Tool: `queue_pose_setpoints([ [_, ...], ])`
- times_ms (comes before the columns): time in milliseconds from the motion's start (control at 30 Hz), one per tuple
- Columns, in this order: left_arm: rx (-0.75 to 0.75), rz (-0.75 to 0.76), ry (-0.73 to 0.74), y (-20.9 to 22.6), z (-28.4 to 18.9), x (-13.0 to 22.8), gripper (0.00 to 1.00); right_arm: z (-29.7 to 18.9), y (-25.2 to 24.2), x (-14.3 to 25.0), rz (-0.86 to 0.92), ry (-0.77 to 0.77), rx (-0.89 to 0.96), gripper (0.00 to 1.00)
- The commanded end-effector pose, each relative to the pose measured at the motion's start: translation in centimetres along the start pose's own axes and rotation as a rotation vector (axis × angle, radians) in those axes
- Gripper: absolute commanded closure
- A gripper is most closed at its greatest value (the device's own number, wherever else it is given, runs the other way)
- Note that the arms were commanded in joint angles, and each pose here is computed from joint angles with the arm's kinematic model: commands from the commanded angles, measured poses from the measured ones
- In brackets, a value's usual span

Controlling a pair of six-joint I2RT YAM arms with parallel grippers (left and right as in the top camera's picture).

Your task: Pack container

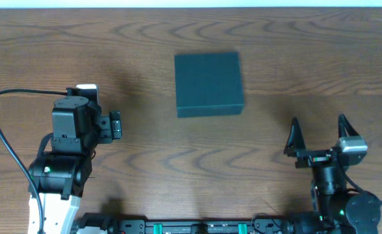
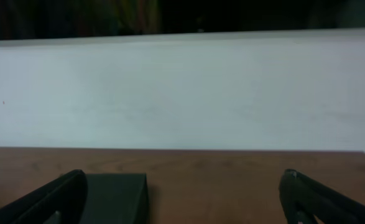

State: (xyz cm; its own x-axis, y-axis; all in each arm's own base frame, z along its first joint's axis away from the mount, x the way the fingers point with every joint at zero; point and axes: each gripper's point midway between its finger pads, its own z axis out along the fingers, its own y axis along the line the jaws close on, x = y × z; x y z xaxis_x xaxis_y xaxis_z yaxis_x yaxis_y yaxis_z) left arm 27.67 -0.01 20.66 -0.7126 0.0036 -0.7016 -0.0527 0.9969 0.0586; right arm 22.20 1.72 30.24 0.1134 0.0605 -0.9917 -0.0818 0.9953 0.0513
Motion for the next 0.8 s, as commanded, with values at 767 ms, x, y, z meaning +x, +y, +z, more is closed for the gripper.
queue_pose_setpoints([
  [767, -0.003, 0.012, 0.003, 0.1, 0.0, 0.2, 0.05, 0.7, -1.0, 5.7, -0.026, -0.171, 0.029, 0.01],
])
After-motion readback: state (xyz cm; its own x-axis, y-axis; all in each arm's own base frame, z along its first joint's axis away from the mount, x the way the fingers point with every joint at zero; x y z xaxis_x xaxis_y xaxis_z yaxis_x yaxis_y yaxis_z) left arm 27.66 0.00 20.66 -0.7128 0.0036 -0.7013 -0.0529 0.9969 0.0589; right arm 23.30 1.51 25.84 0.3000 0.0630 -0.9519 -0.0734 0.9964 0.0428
